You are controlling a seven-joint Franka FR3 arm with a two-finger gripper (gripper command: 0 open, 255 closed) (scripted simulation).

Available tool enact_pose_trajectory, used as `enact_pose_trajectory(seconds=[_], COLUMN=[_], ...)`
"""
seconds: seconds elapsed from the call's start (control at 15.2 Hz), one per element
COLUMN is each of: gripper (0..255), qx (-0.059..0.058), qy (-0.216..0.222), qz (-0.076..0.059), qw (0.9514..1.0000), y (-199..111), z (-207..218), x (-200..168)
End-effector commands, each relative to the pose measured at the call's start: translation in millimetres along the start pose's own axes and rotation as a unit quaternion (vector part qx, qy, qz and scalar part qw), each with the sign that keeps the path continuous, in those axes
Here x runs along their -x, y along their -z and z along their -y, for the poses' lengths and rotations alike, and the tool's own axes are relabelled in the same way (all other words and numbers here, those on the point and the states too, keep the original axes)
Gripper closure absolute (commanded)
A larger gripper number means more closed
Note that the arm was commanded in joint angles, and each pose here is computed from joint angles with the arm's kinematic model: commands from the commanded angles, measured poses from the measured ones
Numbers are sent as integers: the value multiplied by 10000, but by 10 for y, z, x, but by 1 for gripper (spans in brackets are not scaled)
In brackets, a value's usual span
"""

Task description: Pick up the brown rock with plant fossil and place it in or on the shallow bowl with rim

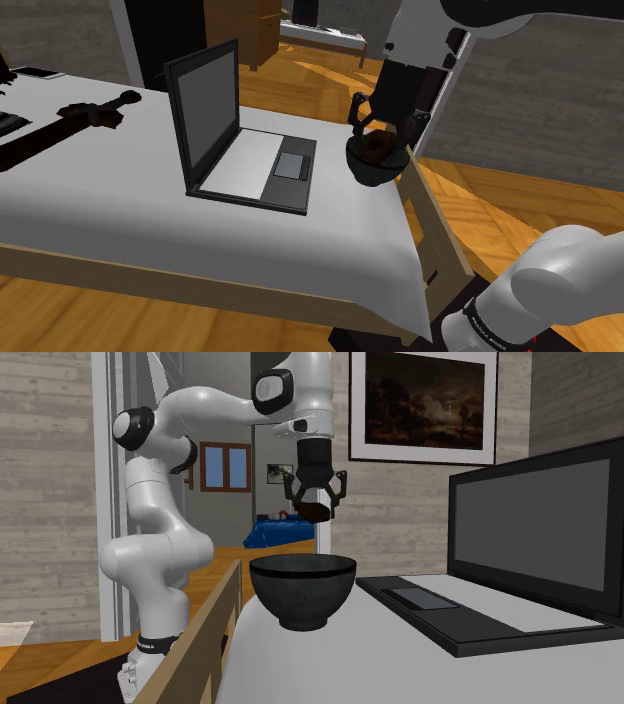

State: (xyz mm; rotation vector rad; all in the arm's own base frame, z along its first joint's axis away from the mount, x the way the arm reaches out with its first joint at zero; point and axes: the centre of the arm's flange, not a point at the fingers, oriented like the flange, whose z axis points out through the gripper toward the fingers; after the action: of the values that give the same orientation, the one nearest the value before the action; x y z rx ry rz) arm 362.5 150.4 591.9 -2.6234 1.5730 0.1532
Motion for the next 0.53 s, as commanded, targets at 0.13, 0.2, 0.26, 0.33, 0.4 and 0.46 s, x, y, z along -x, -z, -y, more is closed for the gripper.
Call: enact_pose_trajectory(seconds=[0.13, 0.2, 0.26, 0.33, 0.4, 0.46], gripper=[255, 255, 255, 255, 255, 255], qx=[3, 3, 3, 3, 3, 3], qy=[7, 7, 7, 7, 7, 7], qz=[-1, -1, -1, -1, -1, -1], qw=[10000, 10000, 10000, 10000, 10000, 10000], y=[60, 76, 91, 107, 123, 138], z=[-14, -16, -19, -21, -24, -27], x=[-508, -639, -770, -901, -1032, -1163])
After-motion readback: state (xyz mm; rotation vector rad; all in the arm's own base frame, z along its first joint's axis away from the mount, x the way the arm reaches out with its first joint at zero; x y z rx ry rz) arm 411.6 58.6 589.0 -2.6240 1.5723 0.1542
